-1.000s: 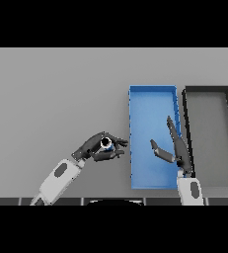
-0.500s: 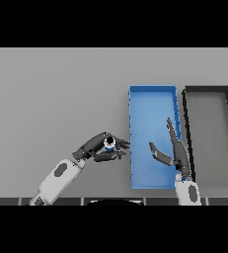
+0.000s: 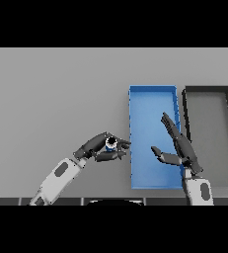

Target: Pick up the blue pipe and place it into the blue bin.

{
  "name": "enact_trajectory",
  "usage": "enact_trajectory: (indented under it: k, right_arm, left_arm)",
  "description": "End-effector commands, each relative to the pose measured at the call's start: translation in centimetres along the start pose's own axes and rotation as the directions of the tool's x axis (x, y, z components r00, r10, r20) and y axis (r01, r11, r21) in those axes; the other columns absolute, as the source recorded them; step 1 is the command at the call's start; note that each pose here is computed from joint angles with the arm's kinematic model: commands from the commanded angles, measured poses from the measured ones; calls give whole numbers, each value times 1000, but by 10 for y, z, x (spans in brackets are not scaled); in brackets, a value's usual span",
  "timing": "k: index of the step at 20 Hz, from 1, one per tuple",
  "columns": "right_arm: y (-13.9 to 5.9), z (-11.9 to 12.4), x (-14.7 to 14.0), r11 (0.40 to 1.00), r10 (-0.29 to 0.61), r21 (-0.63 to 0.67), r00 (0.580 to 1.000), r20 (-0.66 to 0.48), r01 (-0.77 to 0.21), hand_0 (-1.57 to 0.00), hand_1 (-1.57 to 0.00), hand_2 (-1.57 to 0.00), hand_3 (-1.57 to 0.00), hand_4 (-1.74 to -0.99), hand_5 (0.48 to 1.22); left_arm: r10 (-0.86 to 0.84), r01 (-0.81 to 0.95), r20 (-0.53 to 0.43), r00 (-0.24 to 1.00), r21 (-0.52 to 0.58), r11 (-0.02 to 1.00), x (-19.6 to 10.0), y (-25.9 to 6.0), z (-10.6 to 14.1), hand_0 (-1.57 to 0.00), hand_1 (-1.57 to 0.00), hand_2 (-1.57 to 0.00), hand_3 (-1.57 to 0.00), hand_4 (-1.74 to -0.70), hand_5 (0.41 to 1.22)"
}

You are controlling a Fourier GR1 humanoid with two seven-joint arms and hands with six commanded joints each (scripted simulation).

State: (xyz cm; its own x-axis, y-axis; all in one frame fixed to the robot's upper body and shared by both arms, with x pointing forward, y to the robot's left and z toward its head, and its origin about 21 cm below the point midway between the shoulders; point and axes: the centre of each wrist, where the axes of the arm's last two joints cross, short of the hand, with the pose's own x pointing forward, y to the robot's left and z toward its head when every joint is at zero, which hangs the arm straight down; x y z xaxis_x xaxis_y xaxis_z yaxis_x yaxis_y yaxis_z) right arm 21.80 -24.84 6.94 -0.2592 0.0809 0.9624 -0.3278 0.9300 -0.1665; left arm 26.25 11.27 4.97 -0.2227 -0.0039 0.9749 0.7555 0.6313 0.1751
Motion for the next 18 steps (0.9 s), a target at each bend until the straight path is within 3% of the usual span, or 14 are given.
enact_trajectory:
  k: [1,7,10,14,18]
  right_arm:
    - [2,-4,5,998,-7,62,1000,-13,8,1,1,1,1,-1232,550]
    - [19,-33,66,934,43,352,997,65,-63,1,1,1,1,-1305,522]
    - [29,-46,87,891,69,442,993,93,-104,1,1,1,1,-1295,522]
    - [48,-68,98,816,108,553,985,136,-166,1,1,1,1,-1304,532]
    - [63,-89,105,762,104,622,982,157,-180,1,1,1,1,-1260,531]
  left_arm:
    - [-5,5,4,1000,8,1000,2,2,0,-1571,-1571,-1571,-1440,-1730,1221]
    - [-10,10,-1,1000,2,1000,3,0,-1,-1571,-1571,-1571,-1439,-1732,1221]
    - [-27,27,-16,1000,3,1000,1,0,-3,-1571,-1571,-1571,-1436,-1732,1221]
    - [-6,6,-3,1000,-7,1000,-1,1,-2,-1571,-1571,-1571,-1437,-1732,1221]
    - [-6,6,21,1000,-21,1000,-1,6,-3,-1571,-1571,-1571,-1469,-1730,1221]
